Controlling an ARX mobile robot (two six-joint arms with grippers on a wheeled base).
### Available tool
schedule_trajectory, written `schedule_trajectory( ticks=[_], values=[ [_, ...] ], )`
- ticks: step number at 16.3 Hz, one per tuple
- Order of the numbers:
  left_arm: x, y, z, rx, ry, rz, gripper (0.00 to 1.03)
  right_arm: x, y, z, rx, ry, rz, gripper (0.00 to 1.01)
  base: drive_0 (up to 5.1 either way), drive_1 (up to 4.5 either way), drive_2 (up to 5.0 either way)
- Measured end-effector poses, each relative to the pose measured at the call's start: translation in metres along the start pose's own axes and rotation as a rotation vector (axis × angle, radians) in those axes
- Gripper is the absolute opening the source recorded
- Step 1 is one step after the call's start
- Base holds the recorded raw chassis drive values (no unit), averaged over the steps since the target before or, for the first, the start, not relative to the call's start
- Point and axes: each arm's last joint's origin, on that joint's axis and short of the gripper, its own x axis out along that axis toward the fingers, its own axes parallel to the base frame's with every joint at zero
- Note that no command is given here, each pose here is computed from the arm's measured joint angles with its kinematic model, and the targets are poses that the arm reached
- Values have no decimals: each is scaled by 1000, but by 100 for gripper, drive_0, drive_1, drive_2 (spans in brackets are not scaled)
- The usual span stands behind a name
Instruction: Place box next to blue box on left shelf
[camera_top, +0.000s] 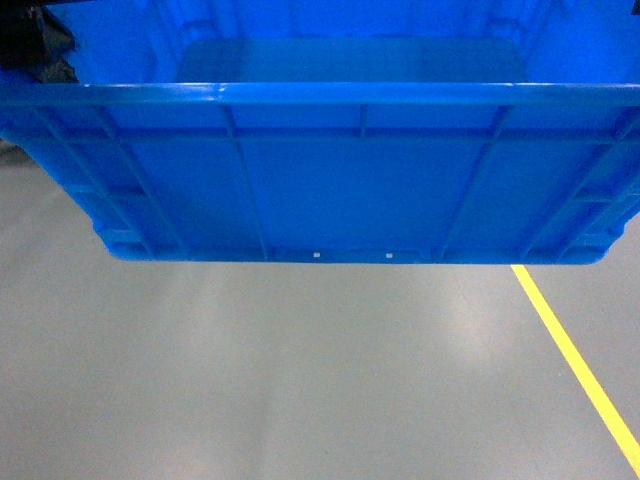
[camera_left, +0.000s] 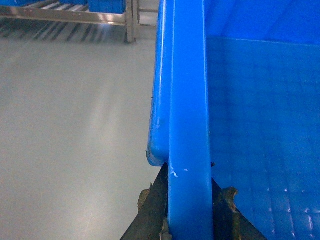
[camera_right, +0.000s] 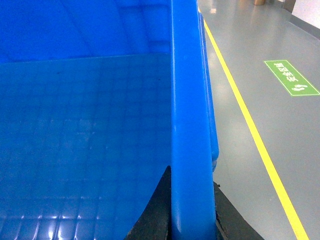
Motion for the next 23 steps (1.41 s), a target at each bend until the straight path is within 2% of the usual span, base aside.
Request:
schedule_trajectory(
  ticks=[23],
  values=[
    [0, 0, -1, 1, 3, 0, 8, 0, 0, -1, 1, 2, 2, 7, -3, 408, -414]
  ],
)
